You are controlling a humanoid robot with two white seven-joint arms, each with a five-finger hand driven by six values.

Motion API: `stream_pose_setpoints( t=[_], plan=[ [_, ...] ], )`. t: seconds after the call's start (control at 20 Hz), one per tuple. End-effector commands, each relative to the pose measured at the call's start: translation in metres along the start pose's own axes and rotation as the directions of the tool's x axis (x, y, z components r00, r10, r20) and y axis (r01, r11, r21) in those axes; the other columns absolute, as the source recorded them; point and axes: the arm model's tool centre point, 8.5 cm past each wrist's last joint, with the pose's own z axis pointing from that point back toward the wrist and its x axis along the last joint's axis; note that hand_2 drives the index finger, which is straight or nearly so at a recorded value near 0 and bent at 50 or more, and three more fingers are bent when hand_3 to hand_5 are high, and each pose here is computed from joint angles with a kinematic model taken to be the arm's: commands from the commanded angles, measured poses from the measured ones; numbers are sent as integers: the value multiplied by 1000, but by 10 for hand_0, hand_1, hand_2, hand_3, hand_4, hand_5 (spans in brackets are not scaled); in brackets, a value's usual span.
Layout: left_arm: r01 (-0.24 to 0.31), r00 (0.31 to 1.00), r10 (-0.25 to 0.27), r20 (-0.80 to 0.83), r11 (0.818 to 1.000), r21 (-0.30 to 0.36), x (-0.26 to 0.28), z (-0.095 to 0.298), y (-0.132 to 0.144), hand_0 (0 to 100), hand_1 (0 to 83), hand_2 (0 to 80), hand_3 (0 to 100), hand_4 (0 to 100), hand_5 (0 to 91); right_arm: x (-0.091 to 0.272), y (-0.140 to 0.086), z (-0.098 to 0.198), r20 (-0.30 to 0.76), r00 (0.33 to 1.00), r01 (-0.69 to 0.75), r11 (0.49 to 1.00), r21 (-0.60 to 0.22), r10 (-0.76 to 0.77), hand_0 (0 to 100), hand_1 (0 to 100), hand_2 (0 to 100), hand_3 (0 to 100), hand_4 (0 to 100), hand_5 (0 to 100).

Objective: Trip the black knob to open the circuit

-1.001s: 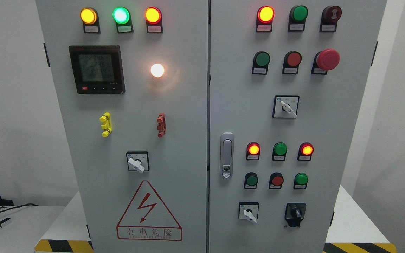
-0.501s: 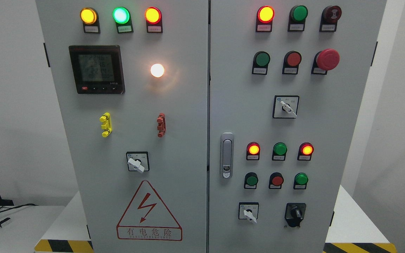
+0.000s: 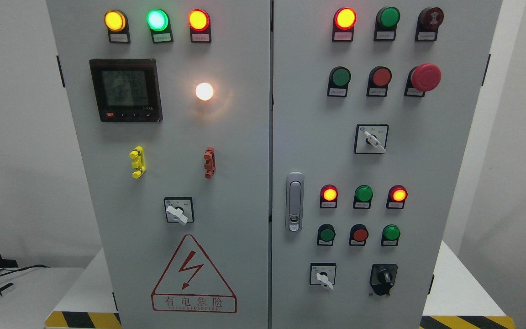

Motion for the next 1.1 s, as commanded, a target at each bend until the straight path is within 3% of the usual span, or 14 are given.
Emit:
stream_pose_setpoints(
  t=[0.0,0.25,0.5,0.65,0.85,0.9,1.05],
  plan=[
    [30,1000,-30,2,1000,-7,0,0,-1,120,389,0,0,0,0,14,-28,0,100,995,-5,999,-51,10,213,390,0,16,88,0],
    [30,1000,-30,2,1000,-5,0,0,0,120,389,0,0,0,0,2,-27,6,141,989,-34,998,-51,41,221,406,0,155,182,0],
    [30,1000,-30,0,1000,-5,0,0,0,120,389,0,0,0,0,-5,-39,18,216,975,-33,996,-81,50,229,518,0,238,211,117],
    [30,1000,-30,2,1000,-7,0,0,-1,120,389,0,0,0,0,-12,-40,29,275,961,-19,996,-88,42,210,586,103,293,260,181],
    [30,1000,-30,0,1000,-5,0,0,0,120,389,0,0,0,0,-17,-41,42,378,925,11,990,-139,43,190,627,210,441,405,276],
    [30,1000,-30,0,1000,-5,0,0,0,120,389,0,0,0,0,-17,-41,45,405,913,20,989,-144,40,186,640,231,478,455,333],
    [30,1000,-30,0,1000,-5,0,0,0,120,389,0,0,0,0,-16,-40,58,497,867,47,987,-153,36,188,661,297,614,635,666]
  ],
)
